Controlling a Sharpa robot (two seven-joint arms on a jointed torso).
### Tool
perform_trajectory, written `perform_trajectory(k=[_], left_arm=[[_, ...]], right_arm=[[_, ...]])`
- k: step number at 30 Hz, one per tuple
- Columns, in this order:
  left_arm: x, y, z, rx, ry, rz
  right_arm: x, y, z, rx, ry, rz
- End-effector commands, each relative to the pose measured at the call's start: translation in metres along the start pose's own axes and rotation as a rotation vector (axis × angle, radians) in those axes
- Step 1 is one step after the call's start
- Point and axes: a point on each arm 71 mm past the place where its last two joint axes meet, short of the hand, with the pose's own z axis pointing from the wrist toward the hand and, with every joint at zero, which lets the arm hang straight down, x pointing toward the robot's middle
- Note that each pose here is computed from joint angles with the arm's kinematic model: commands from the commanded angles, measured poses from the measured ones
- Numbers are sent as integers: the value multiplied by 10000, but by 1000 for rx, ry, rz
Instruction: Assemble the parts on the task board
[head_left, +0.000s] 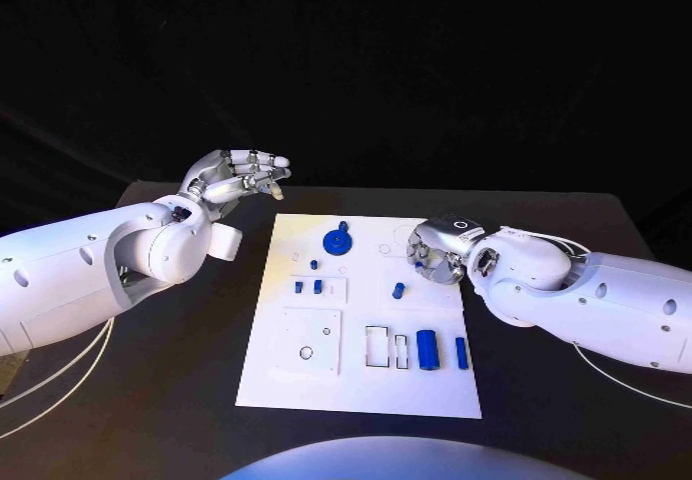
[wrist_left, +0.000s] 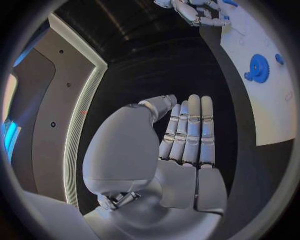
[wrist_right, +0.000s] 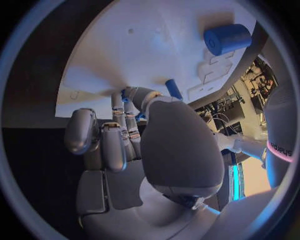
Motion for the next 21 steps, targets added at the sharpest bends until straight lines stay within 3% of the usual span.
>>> perform_trajectory(k=[1,11,21], left_arm=[[28,-9,3,5,15,-13],[39,-3,-1,-3,22,-13],[44,7,-6,-12,28,-14]], right_arm=[[199,14,-35,22,86,-58],[134,52,-64,14,-15,-53],[102,53,-92,18,-46,-59]])
